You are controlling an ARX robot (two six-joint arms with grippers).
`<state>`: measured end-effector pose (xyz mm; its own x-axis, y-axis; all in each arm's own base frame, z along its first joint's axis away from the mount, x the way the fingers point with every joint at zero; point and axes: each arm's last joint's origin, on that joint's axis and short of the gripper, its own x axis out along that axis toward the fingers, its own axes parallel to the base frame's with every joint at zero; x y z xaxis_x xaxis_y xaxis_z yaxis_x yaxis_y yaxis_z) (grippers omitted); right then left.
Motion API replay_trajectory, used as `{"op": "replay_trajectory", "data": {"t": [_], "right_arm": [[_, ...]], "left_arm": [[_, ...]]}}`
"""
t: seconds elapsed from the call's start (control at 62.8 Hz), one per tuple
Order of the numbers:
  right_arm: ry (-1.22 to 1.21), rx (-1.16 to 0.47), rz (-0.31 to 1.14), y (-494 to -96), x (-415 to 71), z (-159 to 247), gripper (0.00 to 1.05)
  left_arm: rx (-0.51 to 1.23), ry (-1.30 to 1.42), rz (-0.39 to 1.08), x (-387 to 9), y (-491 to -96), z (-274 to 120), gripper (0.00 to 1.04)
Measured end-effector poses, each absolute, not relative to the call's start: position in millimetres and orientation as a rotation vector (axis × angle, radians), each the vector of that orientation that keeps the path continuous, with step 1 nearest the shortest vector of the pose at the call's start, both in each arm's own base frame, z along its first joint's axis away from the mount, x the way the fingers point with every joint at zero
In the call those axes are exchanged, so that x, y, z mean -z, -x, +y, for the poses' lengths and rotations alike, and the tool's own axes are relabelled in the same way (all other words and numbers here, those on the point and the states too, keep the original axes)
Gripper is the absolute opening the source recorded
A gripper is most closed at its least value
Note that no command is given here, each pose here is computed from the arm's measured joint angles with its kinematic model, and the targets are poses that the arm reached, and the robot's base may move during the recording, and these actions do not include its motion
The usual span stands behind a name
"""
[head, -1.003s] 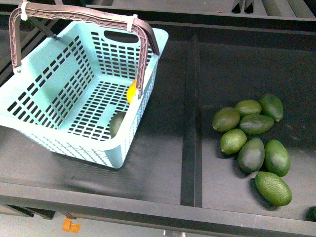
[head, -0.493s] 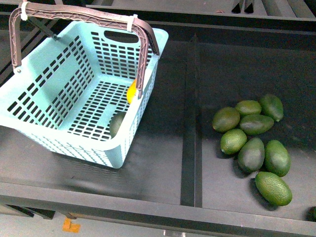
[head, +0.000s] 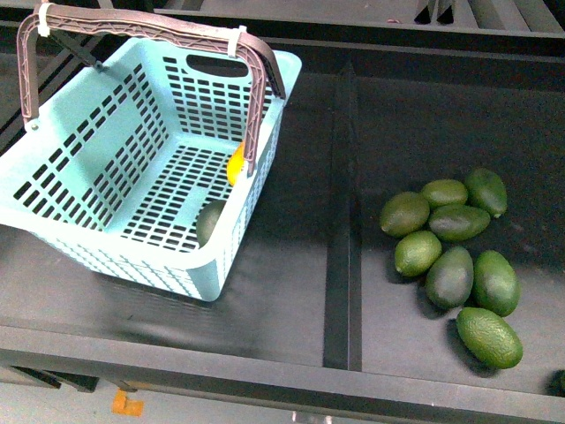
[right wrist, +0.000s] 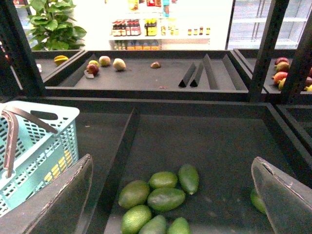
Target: Pick mango and avocado into basket
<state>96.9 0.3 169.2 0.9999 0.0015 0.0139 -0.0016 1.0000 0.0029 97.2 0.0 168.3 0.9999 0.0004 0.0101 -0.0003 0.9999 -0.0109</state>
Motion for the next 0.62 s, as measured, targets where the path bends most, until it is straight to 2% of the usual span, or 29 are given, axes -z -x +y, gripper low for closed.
{"op": "replay_trajectory", "data": {"t": [0.302,0.382,0.621], "right_arm": [[-0.003,-0.002,-0.014,-96.9,-169.3,0.3,0.96],[-0.003,-0.002,-0.014,-96.9,-169.2,0.3,0.96],[-0.003,-0.002,-0.014,-96.9,-169.3,0.3,0.96]], "left_arm": [[0.000,0.011,-0.010,-168.3,-97.2,0.0,0.02],[0.000,0.011,-0.010,-168.3,-97.2,0.0,0.25],[0.000,0.011,-0.010,-168.3,-97.2,0.0,0.77]]}}
